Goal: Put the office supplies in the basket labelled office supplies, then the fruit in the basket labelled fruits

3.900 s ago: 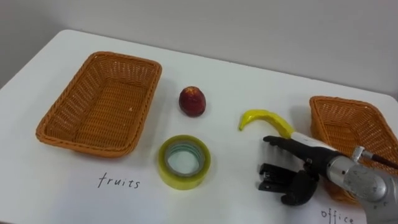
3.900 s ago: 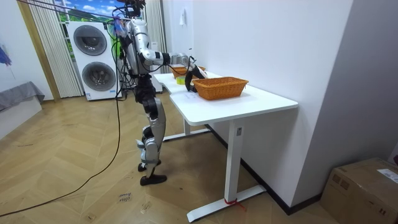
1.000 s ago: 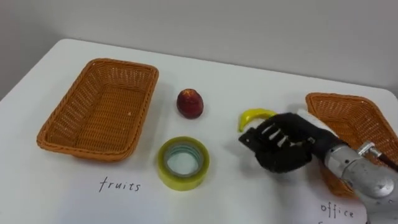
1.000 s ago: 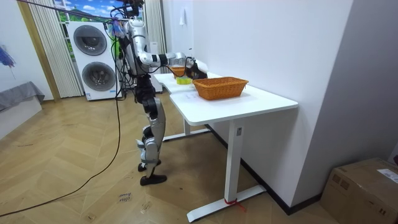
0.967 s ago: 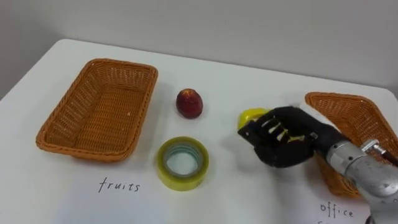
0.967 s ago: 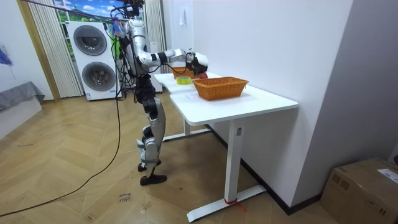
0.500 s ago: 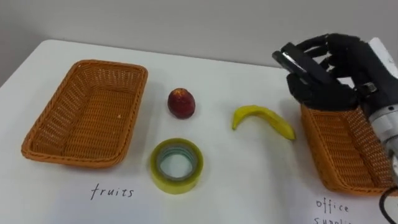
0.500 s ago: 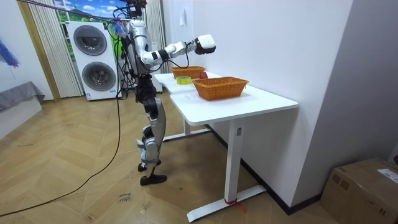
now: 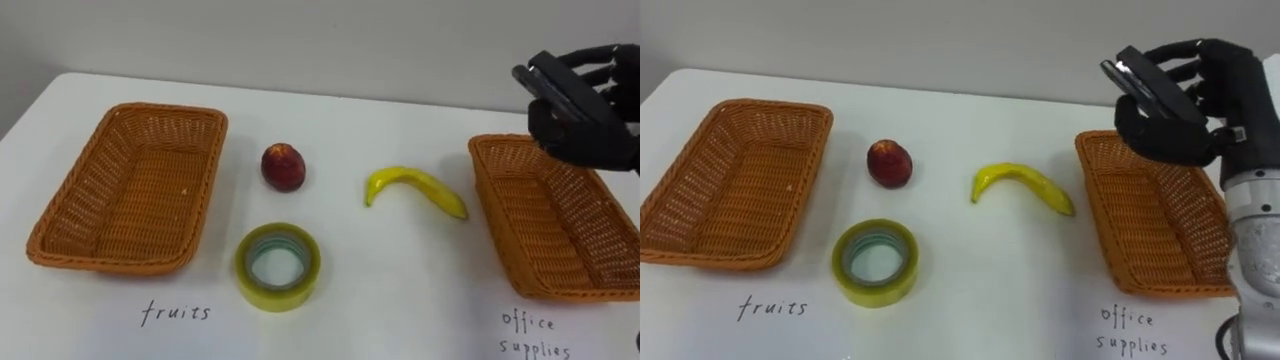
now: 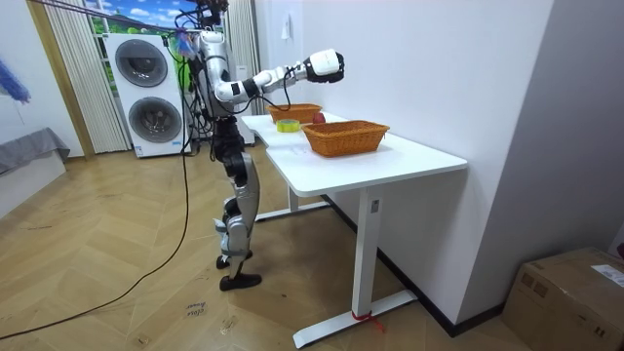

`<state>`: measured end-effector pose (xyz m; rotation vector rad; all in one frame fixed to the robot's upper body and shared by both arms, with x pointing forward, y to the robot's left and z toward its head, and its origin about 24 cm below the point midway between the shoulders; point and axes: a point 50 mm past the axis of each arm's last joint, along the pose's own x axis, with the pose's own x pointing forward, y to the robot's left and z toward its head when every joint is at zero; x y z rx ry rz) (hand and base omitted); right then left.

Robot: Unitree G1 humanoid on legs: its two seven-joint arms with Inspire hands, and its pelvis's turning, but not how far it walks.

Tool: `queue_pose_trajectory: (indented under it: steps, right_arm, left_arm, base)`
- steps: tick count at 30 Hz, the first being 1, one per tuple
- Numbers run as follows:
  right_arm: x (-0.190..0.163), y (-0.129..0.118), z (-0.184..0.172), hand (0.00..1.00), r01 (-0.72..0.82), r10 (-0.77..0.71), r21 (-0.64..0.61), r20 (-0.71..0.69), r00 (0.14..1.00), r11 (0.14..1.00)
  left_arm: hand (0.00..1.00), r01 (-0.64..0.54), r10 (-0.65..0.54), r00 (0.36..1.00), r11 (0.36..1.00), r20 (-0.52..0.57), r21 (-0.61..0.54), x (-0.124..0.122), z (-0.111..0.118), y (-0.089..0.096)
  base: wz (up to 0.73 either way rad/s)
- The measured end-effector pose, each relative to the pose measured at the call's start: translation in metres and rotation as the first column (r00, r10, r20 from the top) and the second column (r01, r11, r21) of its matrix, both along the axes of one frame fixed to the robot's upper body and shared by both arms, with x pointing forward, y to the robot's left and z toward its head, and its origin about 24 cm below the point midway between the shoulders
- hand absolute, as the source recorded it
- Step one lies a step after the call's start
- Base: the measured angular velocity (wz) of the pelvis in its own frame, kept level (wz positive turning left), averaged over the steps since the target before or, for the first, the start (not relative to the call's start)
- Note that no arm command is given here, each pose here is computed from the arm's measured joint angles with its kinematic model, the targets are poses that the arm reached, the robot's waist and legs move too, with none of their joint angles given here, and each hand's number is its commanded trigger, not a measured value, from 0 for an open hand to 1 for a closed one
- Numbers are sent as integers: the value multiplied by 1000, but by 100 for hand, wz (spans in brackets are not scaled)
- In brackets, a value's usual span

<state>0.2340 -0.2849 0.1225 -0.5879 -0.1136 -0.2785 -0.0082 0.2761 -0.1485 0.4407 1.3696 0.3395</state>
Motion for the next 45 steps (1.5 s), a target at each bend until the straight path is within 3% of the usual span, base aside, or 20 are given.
queue_pose_trajectory:
  steps: [7,16,27,34,36,38,45]
  right_arm:
    - [-1,-4,-6,100,24,-24,9,-17,1000,1000]
    - [-12,-24,-37,100,117,-112,26,-149,982,993]
    - [-15,-27,-45,100,126,-119,23,-195,973,992]
    - [-19,-37,-69,100,160,-146,15,-325,934,987]
    - [-19,-37,-70,55,158,-145,15,-328,934,987]
    - [-19,-37,-70,0,157,-144,14,-329,933,988]
    - [-18,-35,-71,0,136,-122,17,-342,932,990]
  left_arm:
    - [0,-17,17,1000,1000,0,-4,-2,0,1]
    - [0,-17,17,1000,1000,3,-1,-2,1,1]
    - [0,-19,19,1000,1000,-8,6,-4,1,3]
    - [0,-18,18,999,1000,-28,21,-7,3,9]
    - [0,-17,18,999,1000,-28,22,-7,3,9]
    - [0,-17,18,999,1000,-28,22,-6,3,9]
    - [0,-14,14,1000,999,-27,29,-6,4,11]
  base:
    - [-3]
    - [0]
    - [0]
    - [0]
    - [0]
    - [0]
    - [0]
